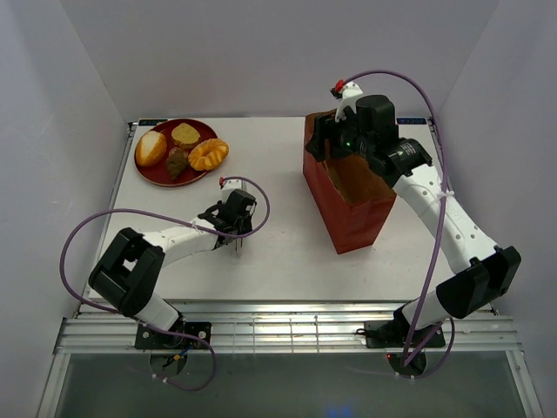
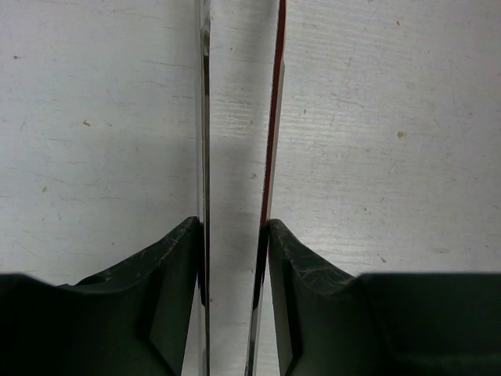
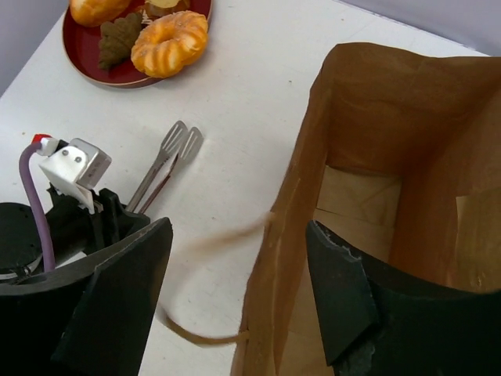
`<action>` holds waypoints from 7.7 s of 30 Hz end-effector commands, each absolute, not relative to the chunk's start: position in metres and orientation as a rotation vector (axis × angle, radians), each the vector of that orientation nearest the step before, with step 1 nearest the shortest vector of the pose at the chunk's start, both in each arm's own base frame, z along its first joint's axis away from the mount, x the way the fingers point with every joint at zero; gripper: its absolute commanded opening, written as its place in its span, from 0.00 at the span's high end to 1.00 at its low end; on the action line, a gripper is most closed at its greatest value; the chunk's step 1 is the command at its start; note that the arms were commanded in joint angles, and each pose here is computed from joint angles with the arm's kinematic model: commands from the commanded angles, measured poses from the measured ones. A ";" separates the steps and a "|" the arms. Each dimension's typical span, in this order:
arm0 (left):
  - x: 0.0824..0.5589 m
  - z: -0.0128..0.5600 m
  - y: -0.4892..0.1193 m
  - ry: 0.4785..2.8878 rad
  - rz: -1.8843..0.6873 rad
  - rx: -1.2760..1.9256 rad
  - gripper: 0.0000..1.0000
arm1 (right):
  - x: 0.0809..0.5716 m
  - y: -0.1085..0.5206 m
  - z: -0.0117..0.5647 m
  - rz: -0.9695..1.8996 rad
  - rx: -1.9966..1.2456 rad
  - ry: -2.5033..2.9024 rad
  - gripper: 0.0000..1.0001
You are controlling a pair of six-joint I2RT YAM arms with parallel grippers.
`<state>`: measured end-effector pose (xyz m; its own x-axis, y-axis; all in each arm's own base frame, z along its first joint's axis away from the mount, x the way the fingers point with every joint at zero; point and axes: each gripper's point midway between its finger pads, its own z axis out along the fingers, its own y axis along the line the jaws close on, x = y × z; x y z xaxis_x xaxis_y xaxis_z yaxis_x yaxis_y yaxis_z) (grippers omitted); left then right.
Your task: Place the fake bread into the paper bag
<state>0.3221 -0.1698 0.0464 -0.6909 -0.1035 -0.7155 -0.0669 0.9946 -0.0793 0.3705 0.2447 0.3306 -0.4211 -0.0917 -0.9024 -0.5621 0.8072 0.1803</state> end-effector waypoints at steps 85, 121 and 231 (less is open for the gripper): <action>0.371 0.156 -0.100 1.847 -1.572 -0.968 0.44 | 0.259 0.129 0.414 0.373 -0.245 1.755 0.02; 0.398 0.130 -0.087 1.658 -1.727 -1.102 0.42 | 0.269 0.129 0.413 0.338 -0.243 1.768 0.02; 0.200 0.405 -0.246 1.732 -1.441 0.316 0.96 | 0.339 0.069 0.380 0.040 0.034 1.903 0.02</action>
